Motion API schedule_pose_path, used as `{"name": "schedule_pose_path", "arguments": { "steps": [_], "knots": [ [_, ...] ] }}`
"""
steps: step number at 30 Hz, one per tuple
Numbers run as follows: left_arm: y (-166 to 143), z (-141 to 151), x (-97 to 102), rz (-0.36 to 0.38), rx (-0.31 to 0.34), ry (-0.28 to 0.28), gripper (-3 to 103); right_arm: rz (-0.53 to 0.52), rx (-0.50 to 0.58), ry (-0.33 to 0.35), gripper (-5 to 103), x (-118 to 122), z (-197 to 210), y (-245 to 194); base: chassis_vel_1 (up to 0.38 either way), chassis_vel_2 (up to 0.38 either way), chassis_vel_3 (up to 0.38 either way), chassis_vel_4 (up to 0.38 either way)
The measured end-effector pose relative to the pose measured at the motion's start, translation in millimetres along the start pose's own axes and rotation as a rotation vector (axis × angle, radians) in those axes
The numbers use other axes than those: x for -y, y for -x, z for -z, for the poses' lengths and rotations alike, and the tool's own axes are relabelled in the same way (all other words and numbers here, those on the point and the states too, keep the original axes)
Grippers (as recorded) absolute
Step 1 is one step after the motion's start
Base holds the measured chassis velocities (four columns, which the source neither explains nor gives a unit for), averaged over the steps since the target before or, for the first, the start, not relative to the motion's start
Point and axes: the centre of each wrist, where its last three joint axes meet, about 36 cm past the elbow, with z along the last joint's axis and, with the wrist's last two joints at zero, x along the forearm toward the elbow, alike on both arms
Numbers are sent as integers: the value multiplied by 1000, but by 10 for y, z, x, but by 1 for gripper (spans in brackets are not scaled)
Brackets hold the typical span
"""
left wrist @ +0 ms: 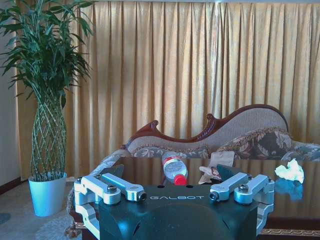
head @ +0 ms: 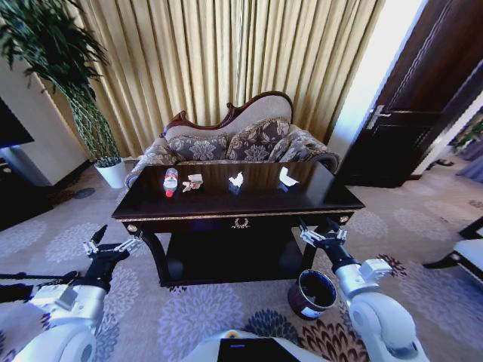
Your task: Move to the front of the table and place the trash on the table into the trash bin.
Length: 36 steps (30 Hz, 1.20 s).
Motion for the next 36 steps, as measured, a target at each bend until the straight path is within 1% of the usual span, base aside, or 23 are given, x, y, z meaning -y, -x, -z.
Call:
{"name": "schedule_pose_path", "arguments": {
  "steps": [6, 11, 20, 25, 30, 36],
  "knots": [
    [-3, -1, -2, 1, -1, -3, 100, 16, -12, 12, 100, -6, 50, 68, 0, 0, 0, 0],
    [-7, -3, -3, 3, -3, -4, 100, 36, -17, 30, 100, 3, 124, 245, 0, 0, 0, 0],
    [-21, -23, 12, 5, -11, -15, 100, 79, -20, 23, 100, 87, 238, 457, 0, 0, 0, 0],
    [-14, -21, 17, 1, -12, -14, 100, 66, -23, 31, 100, 100, 230, 456, 0, 0, 0, 0],
    [-9, -16, 16, -2, -11, -11, 100, 63, -31, 13, 100, 101, 205, 431, 0, 0, 0, 0],
    [-8, -16, 16, -3, -12, -9, 100, 74, -30, 13, 100, 92, 202, 423, 0, 0, 0, 0]
  ]
}}
